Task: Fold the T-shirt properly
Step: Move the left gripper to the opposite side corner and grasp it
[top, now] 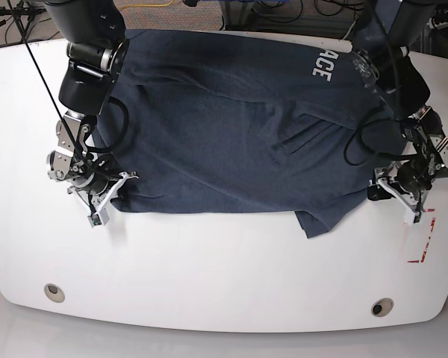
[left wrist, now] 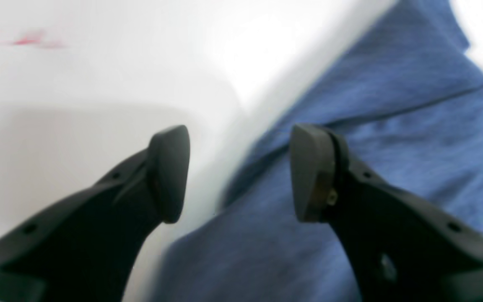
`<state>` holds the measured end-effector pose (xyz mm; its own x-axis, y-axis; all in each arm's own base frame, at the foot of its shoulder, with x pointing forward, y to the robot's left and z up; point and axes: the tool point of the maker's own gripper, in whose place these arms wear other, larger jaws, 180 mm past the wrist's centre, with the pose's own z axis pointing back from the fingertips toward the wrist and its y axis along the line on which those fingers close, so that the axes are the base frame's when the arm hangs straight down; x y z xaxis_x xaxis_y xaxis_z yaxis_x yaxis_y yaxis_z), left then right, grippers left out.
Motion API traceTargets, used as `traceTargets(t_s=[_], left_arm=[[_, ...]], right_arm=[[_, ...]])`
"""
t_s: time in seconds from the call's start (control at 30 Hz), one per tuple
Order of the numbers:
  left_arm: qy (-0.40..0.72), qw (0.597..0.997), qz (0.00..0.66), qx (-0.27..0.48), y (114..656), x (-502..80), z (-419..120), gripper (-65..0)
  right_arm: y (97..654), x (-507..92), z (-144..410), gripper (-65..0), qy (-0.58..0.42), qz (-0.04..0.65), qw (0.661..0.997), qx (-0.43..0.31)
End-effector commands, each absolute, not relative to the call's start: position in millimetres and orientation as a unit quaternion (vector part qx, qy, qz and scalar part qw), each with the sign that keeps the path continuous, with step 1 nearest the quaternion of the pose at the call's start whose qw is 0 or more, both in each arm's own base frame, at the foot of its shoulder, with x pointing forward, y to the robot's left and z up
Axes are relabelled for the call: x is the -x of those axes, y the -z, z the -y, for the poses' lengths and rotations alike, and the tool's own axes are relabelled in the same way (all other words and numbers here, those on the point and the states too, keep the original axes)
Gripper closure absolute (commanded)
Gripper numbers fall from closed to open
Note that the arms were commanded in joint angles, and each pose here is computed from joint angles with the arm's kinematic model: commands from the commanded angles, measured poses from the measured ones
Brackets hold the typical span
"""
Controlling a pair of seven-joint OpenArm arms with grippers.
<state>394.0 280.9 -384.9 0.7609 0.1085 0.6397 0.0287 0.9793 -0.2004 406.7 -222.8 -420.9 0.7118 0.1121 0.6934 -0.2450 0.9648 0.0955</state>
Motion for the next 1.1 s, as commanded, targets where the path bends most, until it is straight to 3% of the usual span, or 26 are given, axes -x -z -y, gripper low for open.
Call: traceTargets(t_s=[0.0,0.37,1.07], left_arm=[[-0.01,0.921,0.375,0.107,365,-416,-274,-35.8],[0.042,0.917,0.379,0.12,369,-429,-233,-35.4],[0.0,0.929,0.361,0.081,379,-414,-269,-35.8]], right_arm=[[400,-423,229,-1.3,-0.098,0.395,0.91,-0.083],[403,-420,228,-1.3,-0.098,0.391,0.911,-0.084],[404,-419,228,-1.3,-0.098,0.391,0.911,-0.084]])
